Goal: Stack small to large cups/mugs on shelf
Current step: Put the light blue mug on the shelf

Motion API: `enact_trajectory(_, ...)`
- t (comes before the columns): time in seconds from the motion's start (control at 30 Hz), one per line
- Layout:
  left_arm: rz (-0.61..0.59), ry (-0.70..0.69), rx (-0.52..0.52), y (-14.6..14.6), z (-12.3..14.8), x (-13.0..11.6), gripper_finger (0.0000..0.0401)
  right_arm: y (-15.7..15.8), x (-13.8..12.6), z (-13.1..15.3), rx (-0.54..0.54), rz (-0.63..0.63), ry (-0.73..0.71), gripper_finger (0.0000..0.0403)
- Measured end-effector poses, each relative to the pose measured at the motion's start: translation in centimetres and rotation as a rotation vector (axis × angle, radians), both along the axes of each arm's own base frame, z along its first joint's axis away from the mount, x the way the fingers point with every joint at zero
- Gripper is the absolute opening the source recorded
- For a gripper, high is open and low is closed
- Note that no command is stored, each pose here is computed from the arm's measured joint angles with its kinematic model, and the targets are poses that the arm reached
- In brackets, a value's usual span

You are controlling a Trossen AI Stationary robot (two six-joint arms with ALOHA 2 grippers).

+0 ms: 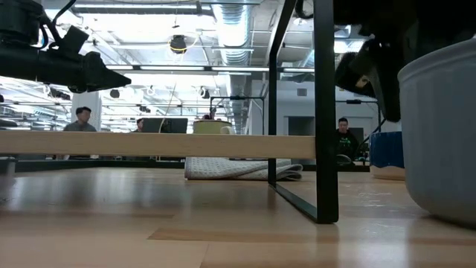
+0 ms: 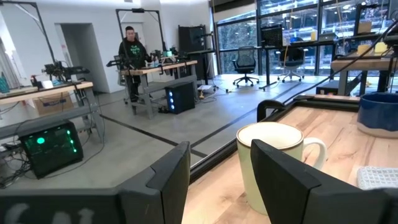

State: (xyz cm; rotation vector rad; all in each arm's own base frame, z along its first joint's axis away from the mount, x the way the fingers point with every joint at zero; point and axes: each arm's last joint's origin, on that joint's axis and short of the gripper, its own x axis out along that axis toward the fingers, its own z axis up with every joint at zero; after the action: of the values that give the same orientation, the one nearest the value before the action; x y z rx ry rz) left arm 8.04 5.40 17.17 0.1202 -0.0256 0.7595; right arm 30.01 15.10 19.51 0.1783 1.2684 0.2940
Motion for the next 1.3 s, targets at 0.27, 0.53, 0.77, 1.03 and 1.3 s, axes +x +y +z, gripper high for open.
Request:
enact_trajectory(0.27,-0.002,-0.021,-0.022,0.0,0.0,0.0,0.0163,0.0,-0.3,-1.1,0.060,0.021,0.006,0.0084)
enact_trajectory(0.53,-0.002,-0.021,-0.022,0.0,0.0,0.0,0.0163,-0.2,-0.1,-1.1,0.056,0.027,-0.001,0.0015)
enact_trajectory(0.77,-0.002,-0.021,-0.022,0.0,0.0,0.0,0.0163,-0.8,0.2,-0.8,0.065,-0.022,0.009,0.0011)
enact_trajectory(1.03,-0.003,-0.021,-0.022,0.0,0.0,0.0,0.0163,-1.9,0.6,2.6,-0.025,-0.062,0.106,0.0011)
enact_trajectory(1.3,-0.003,-0.021,-0.022,0.0,0.0,0.0,0.0163,-3.7,0.9,7.9,-0.145,-0.104,0.155,0.0011)
